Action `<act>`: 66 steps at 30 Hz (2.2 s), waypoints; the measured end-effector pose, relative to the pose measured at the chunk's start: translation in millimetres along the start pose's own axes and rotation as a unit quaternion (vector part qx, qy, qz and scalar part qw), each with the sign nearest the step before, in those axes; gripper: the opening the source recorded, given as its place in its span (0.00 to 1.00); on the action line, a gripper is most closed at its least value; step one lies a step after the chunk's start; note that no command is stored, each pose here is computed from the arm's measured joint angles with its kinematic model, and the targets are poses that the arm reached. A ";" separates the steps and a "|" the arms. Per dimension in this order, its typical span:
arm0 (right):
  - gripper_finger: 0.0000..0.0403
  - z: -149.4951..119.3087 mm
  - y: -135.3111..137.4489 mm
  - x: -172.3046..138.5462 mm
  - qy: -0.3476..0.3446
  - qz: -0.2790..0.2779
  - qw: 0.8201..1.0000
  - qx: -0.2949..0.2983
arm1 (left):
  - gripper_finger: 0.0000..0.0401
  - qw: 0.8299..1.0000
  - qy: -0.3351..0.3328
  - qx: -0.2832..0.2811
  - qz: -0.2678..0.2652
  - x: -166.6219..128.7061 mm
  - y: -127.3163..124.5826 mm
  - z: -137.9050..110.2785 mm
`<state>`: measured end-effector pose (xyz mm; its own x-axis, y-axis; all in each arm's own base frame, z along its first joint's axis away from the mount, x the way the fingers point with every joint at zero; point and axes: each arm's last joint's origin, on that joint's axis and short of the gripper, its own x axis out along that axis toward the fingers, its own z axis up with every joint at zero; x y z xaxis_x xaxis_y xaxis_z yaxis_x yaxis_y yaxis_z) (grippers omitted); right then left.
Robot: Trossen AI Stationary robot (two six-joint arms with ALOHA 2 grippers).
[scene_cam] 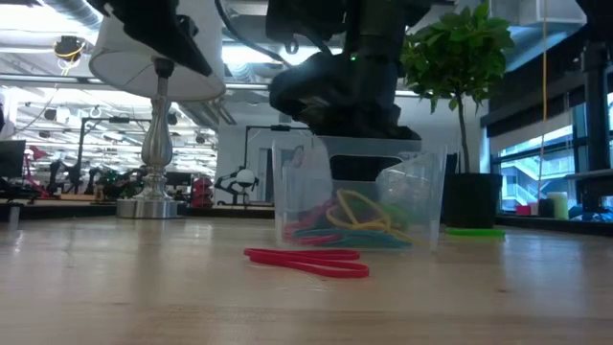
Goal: Pick and place rubber bands into bin
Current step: Put the black rubber band into the bin, then put the red rubber band into the bin
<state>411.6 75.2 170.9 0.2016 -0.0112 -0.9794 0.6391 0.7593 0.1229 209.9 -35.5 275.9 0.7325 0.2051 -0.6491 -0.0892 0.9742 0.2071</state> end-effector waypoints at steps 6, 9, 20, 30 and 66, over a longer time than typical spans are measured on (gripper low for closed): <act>0.26 -0.1 1.4 -8.5 -0.006 0.008 1.000 0.028 | 0.32 1.000 0.012 0.025 -0.004 -1.7 -2.1 -3.1; 0.35 0.8 2.4 -17.9 -0.007 0.010 0.999 0.036 | 0.32 0.999 0.022 0.028 -0.004 -1.8 -2.0 -5.1; 0.46 -6.0 0.8 -65.2 -0.045 0.005 0.998 -0.036 | 0.32 1.000 0.021 0.018 0.003 -1.8 -2.0 -5.0; 0.35 -78.6 -26.5 -113.1 -0.084 -0.083 0.983 -0.144 | 0.32 0.999 0.009 -0.011 0.044 4.4 -39.7 13.8; 0.30 -194.5 -174.8 -103.2 -0.153 0.092 0.972 -0.155 | 0.32 0.987 0.134 -0.083 0.019 139.0 -250.5 57.9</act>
<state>134.7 70.2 219.3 0.5323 -0.0138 -0.8464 0.3261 0.9261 0.1900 373.1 -256.5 176.2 0.5230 0.2371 -0.8187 -0.2379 0.9630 0.1269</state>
